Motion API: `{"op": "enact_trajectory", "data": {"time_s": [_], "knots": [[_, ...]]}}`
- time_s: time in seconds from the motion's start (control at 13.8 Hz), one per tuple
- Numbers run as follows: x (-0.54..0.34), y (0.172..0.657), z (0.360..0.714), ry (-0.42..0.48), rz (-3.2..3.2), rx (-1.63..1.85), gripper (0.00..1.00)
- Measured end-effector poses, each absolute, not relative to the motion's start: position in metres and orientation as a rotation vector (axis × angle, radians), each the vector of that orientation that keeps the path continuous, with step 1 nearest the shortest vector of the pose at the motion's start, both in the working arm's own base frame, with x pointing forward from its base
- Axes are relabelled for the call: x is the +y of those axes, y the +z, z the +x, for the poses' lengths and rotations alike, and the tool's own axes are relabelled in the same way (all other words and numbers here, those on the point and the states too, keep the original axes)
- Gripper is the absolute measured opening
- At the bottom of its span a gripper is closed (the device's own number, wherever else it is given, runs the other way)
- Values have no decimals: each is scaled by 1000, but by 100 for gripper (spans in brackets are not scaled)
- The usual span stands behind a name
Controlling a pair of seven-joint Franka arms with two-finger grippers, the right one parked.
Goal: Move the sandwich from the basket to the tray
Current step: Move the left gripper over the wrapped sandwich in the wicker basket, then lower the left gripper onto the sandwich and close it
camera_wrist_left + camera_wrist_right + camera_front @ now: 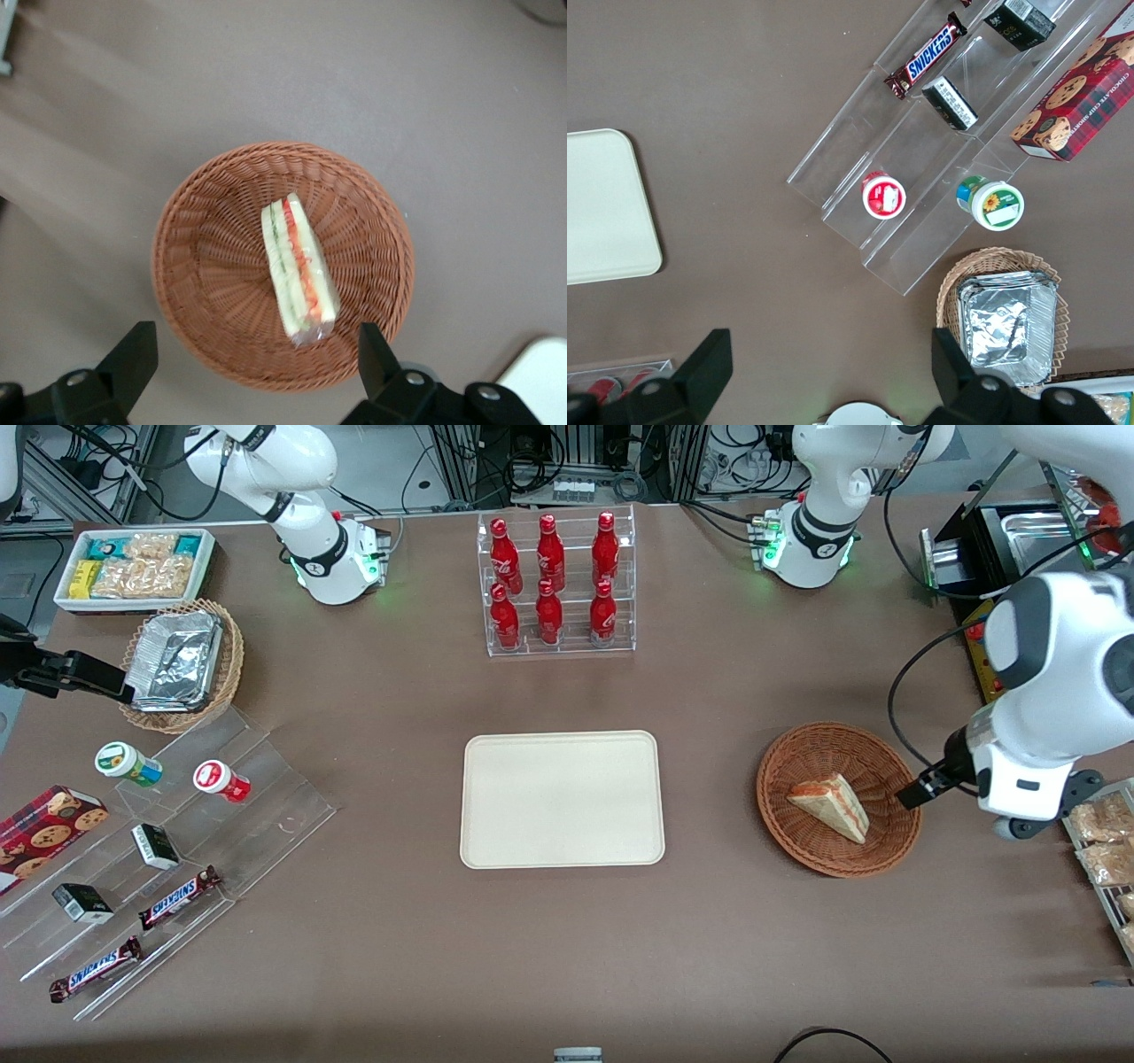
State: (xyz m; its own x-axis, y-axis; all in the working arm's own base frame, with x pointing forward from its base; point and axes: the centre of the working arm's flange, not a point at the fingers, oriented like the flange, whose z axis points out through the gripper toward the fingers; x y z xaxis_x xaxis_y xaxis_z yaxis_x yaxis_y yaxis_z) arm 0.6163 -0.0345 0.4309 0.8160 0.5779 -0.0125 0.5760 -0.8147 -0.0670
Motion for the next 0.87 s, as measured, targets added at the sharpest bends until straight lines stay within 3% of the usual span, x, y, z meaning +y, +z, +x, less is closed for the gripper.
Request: {"op": "enact_trajectory", "data": {"time_s": [0.36, 0.87], "knots": [[-37, 369, 597, 14, -2896, -1131, 100], [-54, 326, 569, -58, -2906, -1265, 100]]}}
